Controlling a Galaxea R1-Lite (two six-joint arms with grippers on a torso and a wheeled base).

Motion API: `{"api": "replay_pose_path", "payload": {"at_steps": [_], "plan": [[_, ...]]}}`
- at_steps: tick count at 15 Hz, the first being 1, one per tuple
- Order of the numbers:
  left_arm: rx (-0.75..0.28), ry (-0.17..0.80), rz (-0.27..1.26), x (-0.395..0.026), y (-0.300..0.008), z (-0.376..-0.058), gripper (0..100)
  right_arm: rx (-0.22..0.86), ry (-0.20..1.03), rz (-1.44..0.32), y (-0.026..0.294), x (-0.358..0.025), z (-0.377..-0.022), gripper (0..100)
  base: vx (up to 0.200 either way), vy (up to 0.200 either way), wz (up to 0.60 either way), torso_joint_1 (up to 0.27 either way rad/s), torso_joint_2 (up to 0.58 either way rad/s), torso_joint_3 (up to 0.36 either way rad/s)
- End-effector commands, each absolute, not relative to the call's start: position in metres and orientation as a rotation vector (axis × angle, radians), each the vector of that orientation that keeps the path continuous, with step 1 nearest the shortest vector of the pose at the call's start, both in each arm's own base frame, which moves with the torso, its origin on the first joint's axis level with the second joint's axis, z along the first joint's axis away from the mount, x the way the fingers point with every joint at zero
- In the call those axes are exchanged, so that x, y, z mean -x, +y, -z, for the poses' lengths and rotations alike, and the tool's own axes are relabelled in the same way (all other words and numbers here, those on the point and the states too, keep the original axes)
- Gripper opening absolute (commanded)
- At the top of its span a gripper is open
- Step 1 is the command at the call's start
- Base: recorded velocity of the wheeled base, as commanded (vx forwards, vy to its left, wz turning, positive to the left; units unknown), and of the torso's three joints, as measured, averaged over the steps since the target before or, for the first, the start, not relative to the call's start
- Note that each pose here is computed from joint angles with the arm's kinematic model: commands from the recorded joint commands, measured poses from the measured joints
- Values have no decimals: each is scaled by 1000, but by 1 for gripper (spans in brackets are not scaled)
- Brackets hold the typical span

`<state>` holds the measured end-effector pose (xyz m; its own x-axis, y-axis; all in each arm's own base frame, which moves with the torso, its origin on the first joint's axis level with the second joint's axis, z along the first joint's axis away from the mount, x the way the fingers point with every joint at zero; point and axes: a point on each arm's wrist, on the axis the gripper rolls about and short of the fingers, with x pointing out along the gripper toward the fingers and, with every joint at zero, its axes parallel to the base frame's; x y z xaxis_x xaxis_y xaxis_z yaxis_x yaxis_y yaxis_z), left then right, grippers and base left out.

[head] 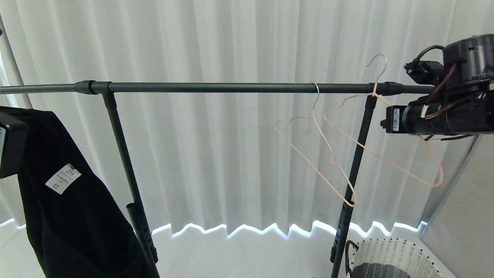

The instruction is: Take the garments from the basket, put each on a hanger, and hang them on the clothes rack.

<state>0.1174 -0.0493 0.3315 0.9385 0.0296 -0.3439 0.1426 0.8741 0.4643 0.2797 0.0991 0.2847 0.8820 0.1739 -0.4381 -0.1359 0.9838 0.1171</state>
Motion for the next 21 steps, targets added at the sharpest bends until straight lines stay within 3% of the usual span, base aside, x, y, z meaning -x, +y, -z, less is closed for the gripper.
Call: {"api": "replay_pose_path", "payload": {"at_steps": [1,7,13,21], "plan": [[-507,354,60,-118,-50,-331,0,-72,434,-170,83,-235,-292,0,0,0,0,0,0,0],[-509,370,63,-120,-50,-327,0,63,350,-254,55,-150,-289,0,-200,0,0,2,2,4],[-521,396,70,-122,-52,-319,0,37,201,-397,63,-123,-306,0,-200,0,0,2,2,2],[-490,391,93,-151,-74,-308,0,-46,340,-810,113,-85,-264,0,0,0,0,0,0,0]]}}
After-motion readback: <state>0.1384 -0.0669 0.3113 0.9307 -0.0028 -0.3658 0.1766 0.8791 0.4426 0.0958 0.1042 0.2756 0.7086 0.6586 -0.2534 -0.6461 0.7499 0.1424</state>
